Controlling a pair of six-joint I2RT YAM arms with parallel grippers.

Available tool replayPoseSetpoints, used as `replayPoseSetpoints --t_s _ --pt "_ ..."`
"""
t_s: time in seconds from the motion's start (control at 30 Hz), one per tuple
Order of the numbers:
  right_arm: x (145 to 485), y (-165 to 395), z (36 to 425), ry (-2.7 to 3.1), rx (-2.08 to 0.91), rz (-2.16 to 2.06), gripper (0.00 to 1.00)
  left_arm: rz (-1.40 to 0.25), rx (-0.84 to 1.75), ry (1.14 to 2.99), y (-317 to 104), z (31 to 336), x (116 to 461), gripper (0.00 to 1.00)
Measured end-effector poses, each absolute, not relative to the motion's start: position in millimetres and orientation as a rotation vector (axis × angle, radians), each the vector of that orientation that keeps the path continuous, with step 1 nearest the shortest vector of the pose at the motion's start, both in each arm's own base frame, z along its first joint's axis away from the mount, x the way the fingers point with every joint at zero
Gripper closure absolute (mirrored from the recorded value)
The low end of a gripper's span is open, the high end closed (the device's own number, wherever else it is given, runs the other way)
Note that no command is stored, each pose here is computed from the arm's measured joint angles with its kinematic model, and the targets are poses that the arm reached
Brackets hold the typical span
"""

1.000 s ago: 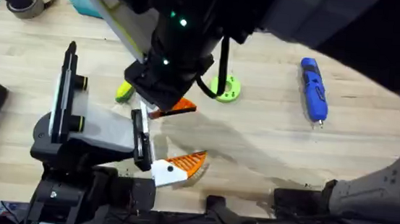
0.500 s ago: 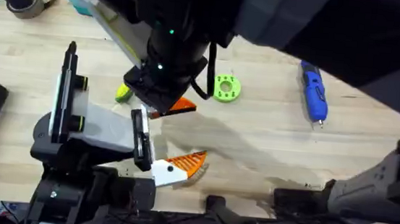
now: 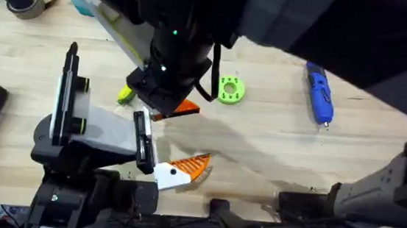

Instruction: Pick up the gripper from the table and insert it into the empty holder that is missing its gripper. Then pick up a screw, insert it into the mounting hole, and use the screwdriver to tighten it. Finally, clean up the table by picking up the vegetable and placing it into the bucket.

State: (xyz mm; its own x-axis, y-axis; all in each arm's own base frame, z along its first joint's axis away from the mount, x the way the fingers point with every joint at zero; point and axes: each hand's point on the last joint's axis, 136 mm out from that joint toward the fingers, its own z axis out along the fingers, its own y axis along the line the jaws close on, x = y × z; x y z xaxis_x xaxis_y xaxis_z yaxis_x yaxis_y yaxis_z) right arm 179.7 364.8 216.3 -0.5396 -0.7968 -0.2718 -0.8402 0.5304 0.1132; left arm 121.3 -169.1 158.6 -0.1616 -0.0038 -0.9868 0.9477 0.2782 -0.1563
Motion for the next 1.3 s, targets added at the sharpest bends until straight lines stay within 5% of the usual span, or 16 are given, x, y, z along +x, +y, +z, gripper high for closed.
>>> replayPoseSetpoints --t_s 1.3 --pt "179 366 205 2.622 -1.428 0.373 0.995 -1.108 0.925 1.466 -169 158 121 0.013"
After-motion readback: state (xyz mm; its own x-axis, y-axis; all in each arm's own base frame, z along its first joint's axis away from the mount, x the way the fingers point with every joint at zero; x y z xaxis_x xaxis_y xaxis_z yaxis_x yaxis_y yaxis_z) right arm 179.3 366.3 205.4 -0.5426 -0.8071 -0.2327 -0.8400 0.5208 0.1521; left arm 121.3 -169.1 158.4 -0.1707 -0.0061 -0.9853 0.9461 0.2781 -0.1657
